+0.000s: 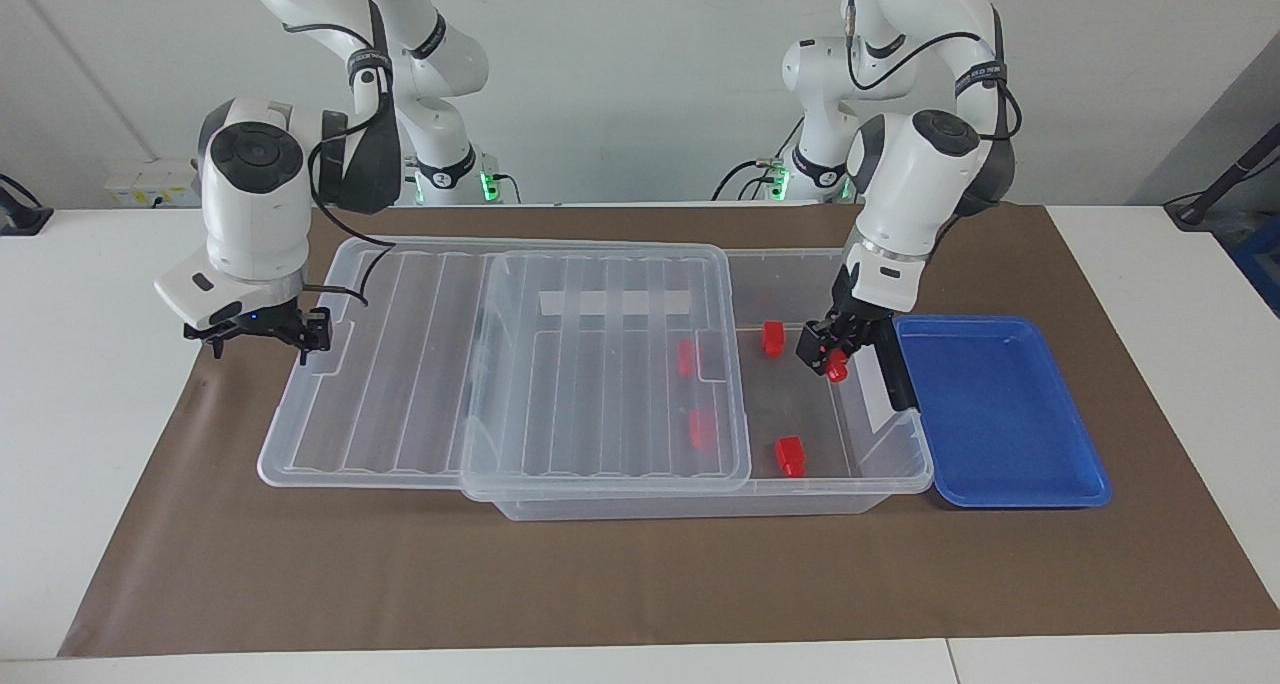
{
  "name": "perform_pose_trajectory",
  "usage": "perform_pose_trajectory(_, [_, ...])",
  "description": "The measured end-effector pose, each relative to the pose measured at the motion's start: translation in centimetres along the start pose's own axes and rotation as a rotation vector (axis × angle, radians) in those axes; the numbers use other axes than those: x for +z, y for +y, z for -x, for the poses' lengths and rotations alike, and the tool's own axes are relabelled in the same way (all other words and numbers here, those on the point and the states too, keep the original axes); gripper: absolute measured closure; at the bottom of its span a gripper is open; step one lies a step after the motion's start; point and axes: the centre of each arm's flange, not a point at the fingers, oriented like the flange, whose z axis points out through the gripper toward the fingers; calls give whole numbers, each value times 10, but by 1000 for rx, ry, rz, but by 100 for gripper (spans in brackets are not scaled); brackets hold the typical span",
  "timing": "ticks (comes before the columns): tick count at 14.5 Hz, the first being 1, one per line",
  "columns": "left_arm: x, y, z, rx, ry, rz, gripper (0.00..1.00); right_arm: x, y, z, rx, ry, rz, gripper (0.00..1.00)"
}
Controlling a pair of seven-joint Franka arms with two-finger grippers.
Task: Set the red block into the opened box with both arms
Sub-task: 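Carry the red block into the opened box with the left gripper, then lower the red block into the box and open the left gripper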
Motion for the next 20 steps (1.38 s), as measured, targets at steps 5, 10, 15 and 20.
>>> perform_pose_trajectory(5, [50, -1, 27, 130, -22, -56, 60, -59, 11, 21, 94, 47, -186, 0])
perform_pose_trajectory(10, [99, 3, 41, 201, -58, -106, 60, -112, 28, 49, 149, 51, -319, 0])
perform_pose_trajectory(15, [122, -1, 42, 237, -61, -136, 60, -126, 41, 66, 257, -67, -364, 0])
perform_pose_trajectory(20, [121, -1, 40, 236, -50, -130, 38, -123, 41, 68, 288, -93, -429, 0])
